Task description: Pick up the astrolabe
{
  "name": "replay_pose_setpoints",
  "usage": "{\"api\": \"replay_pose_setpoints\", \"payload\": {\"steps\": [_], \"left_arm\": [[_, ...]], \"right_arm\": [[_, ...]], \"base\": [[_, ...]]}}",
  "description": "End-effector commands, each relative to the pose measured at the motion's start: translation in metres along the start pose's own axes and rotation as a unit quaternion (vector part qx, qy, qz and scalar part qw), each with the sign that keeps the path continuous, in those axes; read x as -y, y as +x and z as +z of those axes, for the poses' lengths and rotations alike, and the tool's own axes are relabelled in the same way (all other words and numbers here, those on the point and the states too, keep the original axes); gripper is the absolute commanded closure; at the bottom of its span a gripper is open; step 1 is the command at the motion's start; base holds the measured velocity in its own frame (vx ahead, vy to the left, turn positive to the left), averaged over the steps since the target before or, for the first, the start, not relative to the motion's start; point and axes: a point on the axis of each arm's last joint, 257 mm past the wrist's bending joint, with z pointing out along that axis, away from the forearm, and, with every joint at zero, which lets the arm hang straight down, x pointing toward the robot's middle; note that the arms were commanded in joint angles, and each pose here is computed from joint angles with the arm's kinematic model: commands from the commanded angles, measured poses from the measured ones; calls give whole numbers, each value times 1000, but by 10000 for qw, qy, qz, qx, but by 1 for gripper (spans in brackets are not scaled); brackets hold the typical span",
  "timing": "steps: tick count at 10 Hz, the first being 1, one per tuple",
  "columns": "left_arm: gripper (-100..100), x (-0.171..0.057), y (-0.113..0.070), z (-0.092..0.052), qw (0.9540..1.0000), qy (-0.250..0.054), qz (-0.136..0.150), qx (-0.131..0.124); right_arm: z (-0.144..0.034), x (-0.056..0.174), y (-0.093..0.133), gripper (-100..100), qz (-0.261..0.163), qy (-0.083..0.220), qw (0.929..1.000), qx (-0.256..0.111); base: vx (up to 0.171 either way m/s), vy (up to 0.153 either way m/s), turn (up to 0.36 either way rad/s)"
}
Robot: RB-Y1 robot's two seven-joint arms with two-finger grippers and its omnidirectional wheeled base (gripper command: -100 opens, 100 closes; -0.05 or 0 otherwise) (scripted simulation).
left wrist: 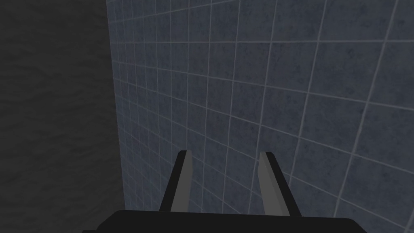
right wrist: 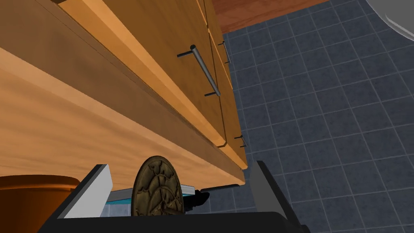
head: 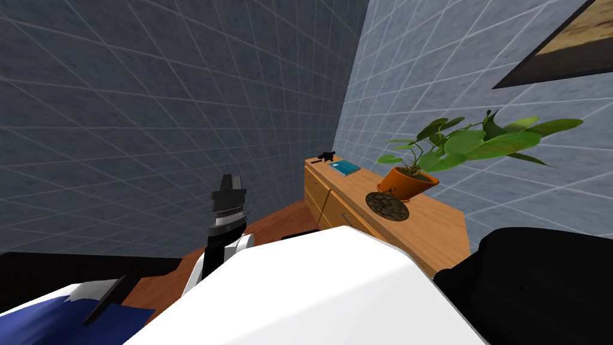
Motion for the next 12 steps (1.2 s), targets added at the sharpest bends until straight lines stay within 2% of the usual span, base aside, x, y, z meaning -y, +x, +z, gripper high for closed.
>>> {"api": "replay_pose_setpoints", "payload": {"steps": [1,2,3,4,6,7,10,11,12], "left_arm": [[0,0,0,0,10000,0,0,0],[0,0,0,0,10000,0,0,0],[0,0,0,0,10000,0,0,0],[0,0,0,0,10000,0,0,0],[0,0,0,0,10000,0,0,0],[0,0,0,0,10000,0,0,0],[0,0,0,0,10000,0,0,0],[0,0,0,0,10000,-1,0,0],[0,0,0,0,10000,-1,1,0]], "right_arm": [[-17,6,5,-100,-126,58,9992,-386],[-19,7,4,-100,-161,80,9991,-392],[-31,10,7,-100,-233,100,9973,-691],[-34,12,5,-100,-276,133,9970,-711],[-57,16,7,-100,-412,159,9911,-1259],[-61,19,5,-100,-473,210,9901,-1305],[-91,22,1,-100,-657,212,9770,-2017],[-94,23,0,-100,-666,240,9755,-2083],[-103,22,-1,-100,-698,229,9702,-2311]], "base": [[71,-35,250],[61,-31,137],[73,-22,216],[64,-31,105],[101,-42,253],[103,-35,91],[131,-22,192],[114,-20,49],[87,-1,81]]}}
